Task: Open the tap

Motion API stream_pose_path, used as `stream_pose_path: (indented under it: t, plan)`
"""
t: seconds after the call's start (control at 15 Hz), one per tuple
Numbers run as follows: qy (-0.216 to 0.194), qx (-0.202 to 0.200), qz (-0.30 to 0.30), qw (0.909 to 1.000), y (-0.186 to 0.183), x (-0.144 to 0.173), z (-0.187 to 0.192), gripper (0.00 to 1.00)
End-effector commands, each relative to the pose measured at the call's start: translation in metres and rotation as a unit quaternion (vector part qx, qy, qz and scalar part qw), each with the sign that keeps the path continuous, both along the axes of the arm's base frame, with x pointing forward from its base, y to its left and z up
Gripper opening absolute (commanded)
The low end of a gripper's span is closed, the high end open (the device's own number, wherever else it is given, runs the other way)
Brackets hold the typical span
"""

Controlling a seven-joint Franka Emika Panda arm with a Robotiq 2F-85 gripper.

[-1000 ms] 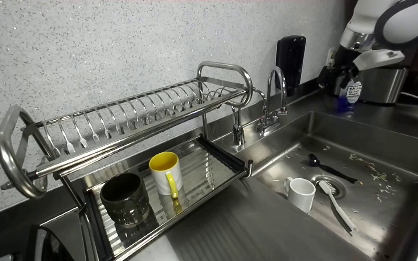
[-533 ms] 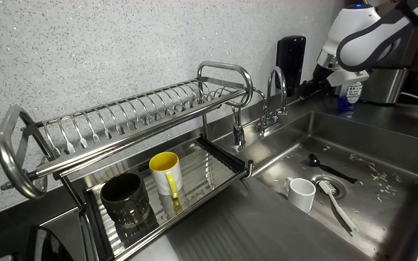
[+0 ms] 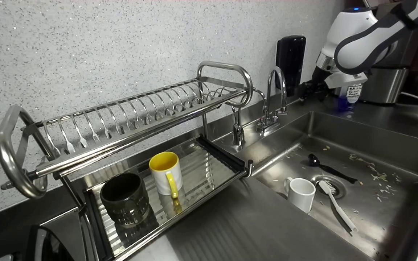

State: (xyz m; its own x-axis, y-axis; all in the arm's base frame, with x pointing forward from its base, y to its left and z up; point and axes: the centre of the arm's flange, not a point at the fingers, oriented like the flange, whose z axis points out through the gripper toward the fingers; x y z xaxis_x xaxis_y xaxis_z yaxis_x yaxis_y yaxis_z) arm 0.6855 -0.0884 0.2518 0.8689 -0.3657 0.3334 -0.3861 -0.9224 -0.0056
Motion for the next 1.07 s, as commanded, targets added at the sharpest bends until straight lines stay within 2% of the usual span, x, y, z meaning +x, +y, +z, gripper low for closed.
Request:
stream_pose_path:
  t: [0.0, 0.13, 0.2, 0.33, 0.87, 1.0]
  plan:
    - [-0.007, 0.013, -0.043, 0.9990, -0.008, 0.047, -0.024, 1.00]
    - [-0.013, 0.025, -0.051, 0.9983, -0.012, 0.066, -0.038, 1.00]
    - [-0.020, 0.030, -0.058, 0.9977, -0.014, 0.074, -0.044, 0.75]
    - [-0.028, 0.039, -0.056, 0.9973, -0.013, 0.087, -0.054, 0.66]
    - [-0.054, 0.036, -0.050, 0.9967, -0.007, 0.108, -0.073, 0.03]
    - [-0.055, 0.035, -0.053, 0.9965, -0.008, 0.112, -0.076, 0.00]
